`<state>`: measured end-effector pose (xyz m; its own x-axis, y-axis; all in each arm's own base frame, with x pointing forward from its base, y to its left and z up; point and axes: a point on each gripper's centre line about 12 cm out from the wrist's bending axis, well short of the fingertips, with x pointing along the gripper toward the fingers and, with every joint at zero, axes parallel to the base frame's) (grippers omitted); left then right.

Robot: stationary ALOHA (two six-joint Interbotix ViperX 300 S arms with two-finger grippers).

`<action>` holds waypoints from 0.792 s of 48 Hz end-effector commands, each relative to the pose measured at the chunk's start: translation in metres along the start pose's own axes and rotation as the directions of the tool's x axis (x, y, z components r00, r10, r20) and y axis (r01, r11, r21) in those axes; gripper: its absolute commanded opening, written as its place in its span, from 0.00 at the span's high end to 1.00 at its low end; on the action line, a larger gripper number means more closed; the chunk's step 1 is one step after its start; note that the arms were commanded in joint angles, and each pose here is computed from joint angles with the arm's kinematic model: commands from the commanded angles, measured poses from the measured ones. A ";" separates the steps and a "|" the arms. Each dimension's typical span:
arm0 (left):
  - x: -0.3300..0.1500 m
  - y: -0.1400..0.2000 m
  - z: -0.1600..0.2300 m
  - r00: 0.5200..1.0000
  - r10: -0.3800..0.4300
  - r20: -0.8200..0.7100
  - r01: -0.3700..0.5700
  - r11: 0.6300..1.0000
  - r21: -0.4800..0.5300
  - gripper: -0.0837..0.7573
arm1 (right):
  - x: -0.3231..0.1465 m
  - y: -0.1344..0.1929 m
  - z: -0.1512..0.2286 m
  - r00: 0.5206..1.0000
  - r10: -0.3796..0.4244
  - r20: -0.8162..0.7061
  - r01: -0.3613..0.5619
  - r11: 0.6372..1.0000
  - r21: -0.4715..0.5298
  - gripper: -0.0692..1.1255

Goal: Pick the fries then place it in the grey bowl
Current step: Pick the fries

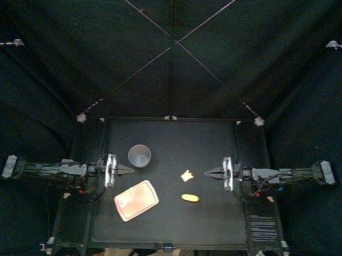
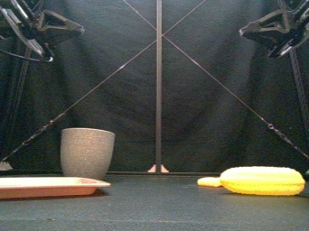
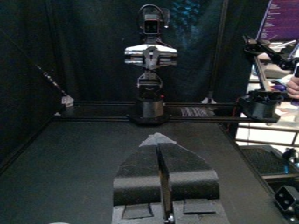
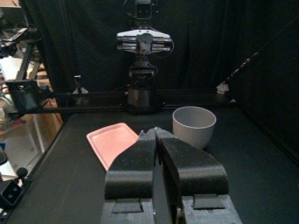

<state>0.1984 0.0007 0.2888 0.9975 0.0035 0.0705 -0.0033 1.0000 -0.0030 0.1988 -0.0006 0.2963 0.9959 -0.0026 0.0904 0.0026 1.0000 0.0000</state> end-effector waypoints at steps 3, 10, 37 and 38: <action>0.003 0.003 0.005 1.000 0.016 0.006 -0.016 1.000 0.003 0.91 | 0.010 -0.006 -0.004 0.999 -0.029 -0.034 0.029 1.000 -0.004 0.92; 0.003 0.003 0.006 1.000 0.018 0.009 -0.018 1.000 0.001 0.92 | 0.024 -0.024 -0.016 0.986 -0.103 -0.133 0.100 0.994 -0.031 0.91; 0.003 0.006 0.002 1.000 0.028 -0.001 -0.028 1.000 -0.001 0.91 | 0.067 -0.073 -0.054 0.772 -0.226 -0.594 0.280 0.960 -0.002 0.11; 0.003 0.006 0.001 1.000 0.030 -0.003 -0.030 1.000 -0.002 0.91 | 0.067 -0.074 -0.055 0.772 -0.231 -0.593 0.285 0.959 -0.002 0.08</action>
<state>0.1994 0.0063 0.2861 0.9979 0.0319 0.0567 -0.0317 0.9995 -0.0045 0.2660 -0.0671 0.2380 0.8093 -0.2089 -0.5491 0.2615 0.9650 0.0184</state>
